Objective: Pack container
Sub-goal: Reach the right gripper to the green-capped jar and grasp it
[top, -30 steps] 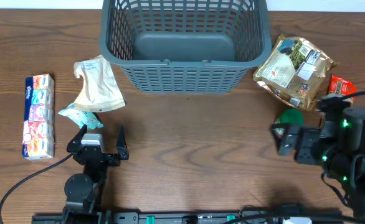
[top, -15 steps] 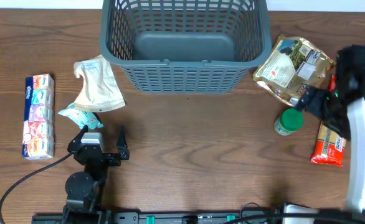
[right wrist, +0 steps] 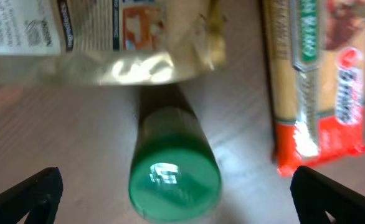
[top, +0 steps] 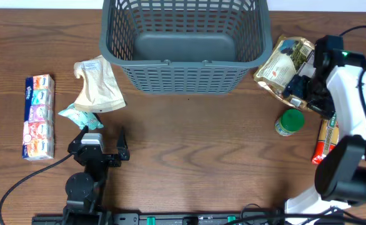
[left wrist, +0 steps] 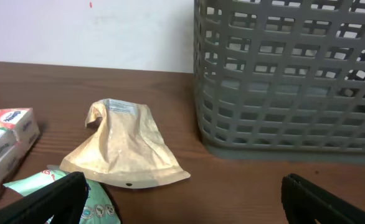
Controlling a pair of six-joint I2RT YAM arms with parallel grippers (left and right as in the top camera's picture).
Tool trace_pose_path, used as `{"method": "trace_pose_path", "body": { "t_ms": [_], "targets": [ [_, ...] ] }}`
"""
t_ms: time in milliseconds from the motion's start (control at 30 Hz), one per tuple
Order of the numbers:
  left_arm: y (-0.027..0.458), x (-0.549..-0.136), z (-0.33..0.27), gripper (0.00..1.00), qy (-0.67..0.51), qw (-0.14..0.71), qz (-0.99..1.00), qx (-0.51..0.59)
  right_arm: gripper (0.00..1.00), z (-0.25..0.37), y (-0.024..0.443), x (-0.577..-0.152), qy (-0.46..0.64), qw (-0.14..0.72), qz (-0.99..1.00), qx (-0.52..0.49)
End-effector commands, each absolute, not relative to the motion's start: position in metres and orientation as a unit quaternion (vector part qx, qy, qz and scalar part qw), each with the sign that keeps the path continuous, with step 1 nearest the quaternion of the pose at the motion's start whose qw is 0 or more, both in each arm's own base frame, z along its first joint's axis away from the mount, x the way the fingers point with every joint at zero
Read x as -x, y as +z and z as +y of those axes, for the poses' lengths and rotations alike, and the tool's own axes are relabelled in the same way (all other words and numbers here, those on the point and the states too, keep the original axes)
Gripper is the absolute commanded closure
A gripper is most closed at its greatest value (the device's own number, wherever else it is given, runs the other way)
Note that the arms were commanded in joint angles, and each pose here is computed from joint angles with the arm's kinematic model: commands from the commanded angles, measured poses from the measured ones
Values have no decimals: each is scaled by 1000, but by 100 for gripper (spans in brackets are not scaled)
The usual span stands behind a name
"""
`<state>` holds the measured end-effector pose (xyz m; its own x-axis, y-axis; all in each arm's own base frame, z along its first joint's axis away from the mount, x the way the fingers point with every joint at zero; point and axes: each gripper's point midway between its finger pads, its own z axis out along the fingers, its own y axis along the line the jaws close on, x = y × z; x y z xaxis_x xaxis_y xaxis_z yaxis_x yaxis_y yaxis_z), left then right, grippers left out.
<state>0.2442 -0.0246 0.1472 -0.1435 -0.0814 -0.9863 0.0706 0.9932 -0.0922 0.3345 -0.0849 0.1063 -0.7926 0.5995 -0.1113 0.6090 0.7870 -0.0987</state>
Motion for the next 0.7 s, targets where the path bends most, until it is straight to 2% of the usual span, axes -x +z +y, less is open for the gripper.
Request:
{"method": "trace_pose_path", "body": {
  "t_ms": [0, 300, 500, 667],
  "targets": [
    [127, -243, -24, 1, -57, 632, 773, 9, 1, -80, 80, -331, -70, 12, 948, -309],
    [127, -243, -24, 1, -57, 632, 773, 9, 1, -69, 23, -311, -71, -3, 950, -303],
    [127, -243, -24, 2, -57, 632, 773, 9, 1, -64, 2, -299, -64, -9, 951, -302],
    [127, -243, -24, 2, -57, 632, 773, 9, 14, -65, 0, -300, -63, -4, 951, -302]
  ]
}}
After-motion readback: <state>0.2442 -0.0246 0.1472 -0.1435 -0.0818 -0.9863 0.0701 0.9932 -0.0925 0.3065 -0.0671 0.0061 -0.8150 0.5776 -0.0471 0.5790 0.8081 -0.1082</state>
